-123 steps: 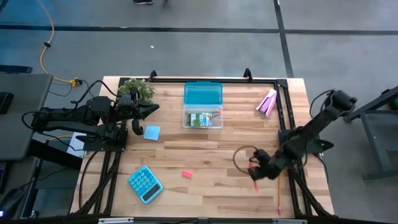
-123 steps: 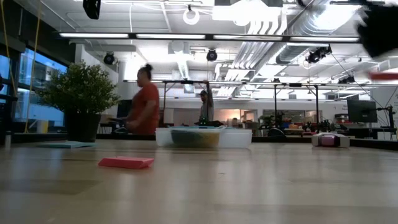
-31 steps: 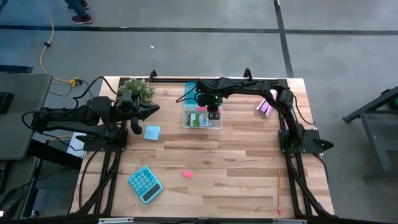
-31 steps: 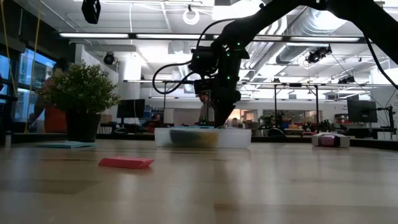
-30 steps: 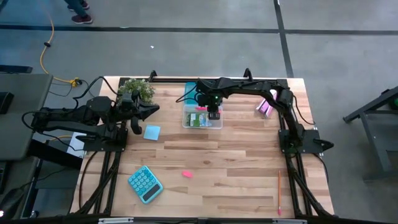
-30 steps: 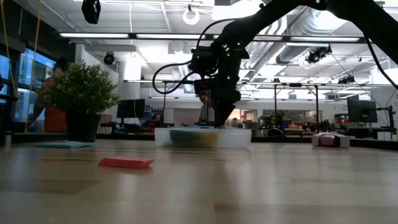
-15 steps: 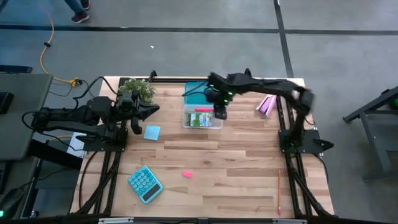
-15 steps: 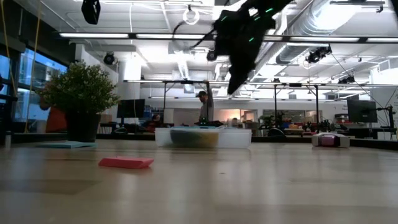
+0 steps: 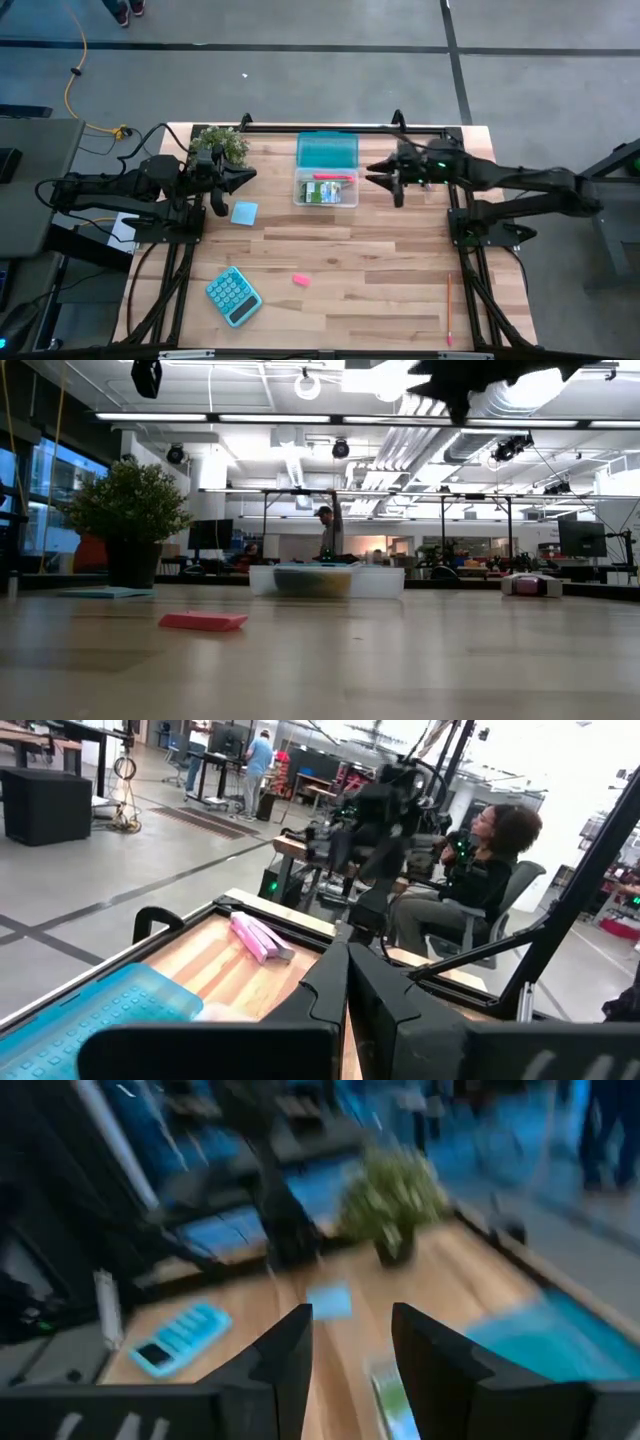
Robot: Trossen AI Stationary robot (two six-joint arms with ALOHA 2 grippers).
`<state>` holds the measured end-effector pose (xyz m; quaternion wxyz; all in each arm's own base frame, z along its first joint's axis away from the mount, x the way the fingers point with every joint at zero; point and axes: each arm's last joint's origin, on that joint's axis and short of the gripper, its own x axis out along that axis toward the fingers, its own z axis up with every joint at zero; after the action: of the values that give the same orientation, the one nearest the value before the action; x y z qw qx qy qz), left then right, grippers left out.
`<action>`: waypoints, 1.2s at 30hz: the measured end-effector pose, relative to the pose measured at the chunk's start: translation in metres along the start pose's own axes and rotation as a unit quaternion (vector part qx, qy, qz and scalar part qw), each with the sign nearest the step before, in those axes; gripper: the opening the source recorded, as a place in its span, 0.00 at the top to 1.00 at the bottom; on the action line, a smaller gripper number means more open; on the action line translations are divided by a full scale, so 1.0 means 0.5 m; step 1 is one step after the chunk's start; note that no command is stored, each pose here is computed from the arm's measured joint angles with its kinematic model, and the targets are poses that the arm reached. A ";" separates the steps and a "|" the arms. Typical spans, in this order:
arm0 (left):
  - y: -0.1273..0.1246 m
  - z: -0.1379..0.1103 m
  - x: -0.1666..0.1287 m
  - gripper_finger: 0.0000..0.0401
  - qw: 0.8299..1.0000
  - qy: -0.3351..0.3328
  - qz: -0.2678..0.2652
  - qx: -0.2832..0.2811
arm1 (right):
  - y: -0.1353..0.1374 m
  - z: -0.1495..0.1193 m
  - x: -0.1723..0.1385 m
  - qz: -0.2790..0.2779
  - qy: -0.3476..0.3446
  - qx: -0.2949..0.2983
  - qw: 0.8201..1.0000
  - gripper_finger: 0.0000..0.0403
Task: Pack school essentials
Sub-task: Put the pink eraser into the supply box
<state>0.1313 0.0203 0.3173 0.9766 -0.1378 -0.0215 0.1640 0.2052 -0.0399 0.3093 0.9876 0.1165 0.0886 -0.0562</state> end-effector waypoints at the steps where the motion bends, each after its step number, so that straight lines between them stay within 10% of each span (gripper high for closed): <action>1: 0.000 0.000 0.000 1.00 1.000 0.000 0.000 0.005 | 0.005 0.002 -0.010 0.008 -0.022 -0.014 1.000 0.68; 19: -0.001 0.000 0.000 1.00 0.999 0.001 -0.007 0.034 | 0.026 0.015 -0.040 0.066 -0.071 -0.108 0.989 0.99; 36: -0.001 0.001 0.000 1.00 0.999 -0.002 -0.009 0.049 | 0.026 0.014 -0.040 0.064 -0.071 -0.106 0.990 1.00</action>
<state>0.1315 0.0198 0.3180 0.9835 -0.0894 -0.0162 0.1564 0.1885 -0.0273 0.3229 0.9998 0.0120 0.0161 0.0092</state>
